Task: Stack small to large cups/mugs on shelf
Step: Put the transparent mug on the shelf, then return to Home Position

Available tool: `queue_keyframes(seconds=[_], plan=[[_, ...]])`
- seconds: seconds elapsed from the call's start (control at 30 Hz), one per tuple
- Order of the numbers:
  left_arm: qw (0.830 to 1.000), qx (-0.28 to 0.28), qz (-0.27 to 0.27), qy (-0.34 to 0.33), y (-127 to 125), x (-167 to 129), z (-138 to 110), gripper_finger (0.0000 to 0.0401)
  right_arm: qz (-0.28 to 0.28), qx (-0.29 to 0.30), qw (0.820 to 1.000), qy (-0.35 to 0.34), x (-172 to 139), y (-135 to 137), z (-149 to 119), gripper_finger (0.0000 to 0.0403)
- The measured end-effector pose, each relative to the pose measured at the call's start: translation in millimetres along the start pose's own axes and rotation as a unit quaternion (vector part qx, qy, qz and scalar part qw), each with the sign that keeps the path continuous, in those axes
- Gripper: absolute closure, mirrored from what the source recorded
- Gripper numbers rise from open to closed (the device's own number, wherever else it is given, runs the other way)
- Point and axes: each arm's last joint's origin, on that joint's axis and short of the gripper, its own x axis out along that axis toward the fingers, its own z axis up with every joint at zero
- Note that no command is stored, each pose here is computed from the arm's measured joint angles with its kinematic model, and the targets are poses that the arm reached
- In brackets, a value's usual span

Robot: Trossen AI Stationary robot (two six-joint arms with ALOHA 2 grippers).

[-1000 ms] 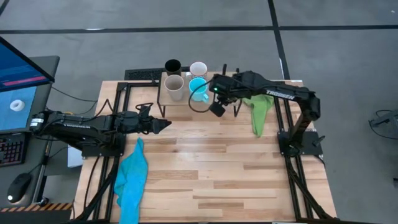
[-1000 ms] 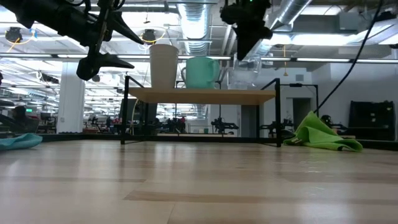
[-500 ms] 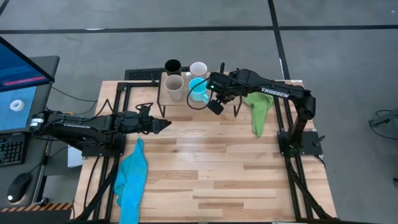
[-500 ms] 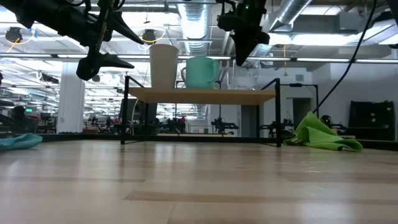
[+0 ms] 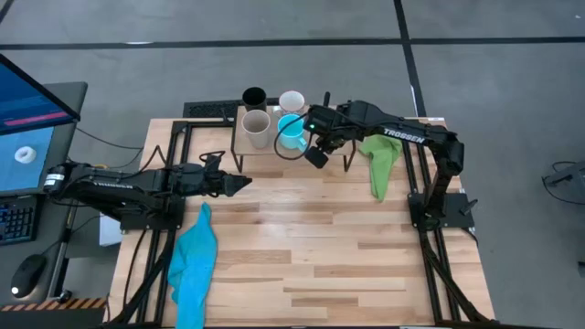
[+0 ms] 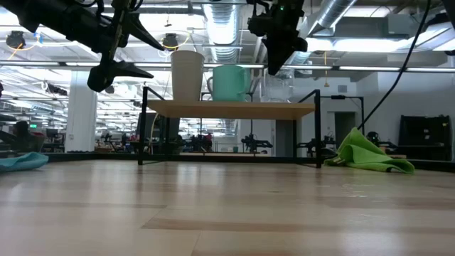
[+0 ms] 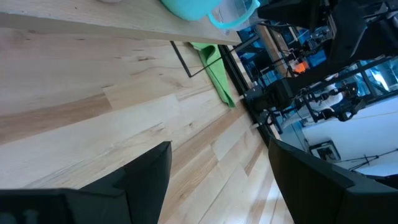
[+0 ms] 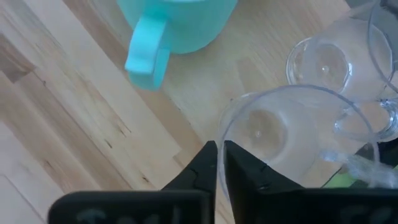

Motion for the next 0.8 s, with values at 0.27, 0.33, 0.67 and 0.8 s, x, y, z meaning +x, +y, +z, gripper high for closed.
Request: queue_keyframes(seconds=[0.27, 0.33, 0.67, 0.8], plan=[[1.0, -0.002, 0.0, 0.0, 0, 0, 0, 0.014, 0.006, 0.007, 1.0, 0.002, 1, -4, 1, 0.0317], [1.0, -0.002, 0.0, 0.0, 0, 0, 0, 0.014, 0.006, 0.008, 1.0, 0.001, 1, -5, 2, 0.0312], [1.0, -0.003, 0.0, 0.0, 0, 0, 0, 0.014, 0.006, 0.023, 1.0, -0.011, 3, -10, 6, 0.0244], [1.0, -0.003, 0.0, 0.0, 0, 0, 0, 0.014, 0.006, 0.023, 1.0, -0.011, 1, -11, 5, 0.0203]])
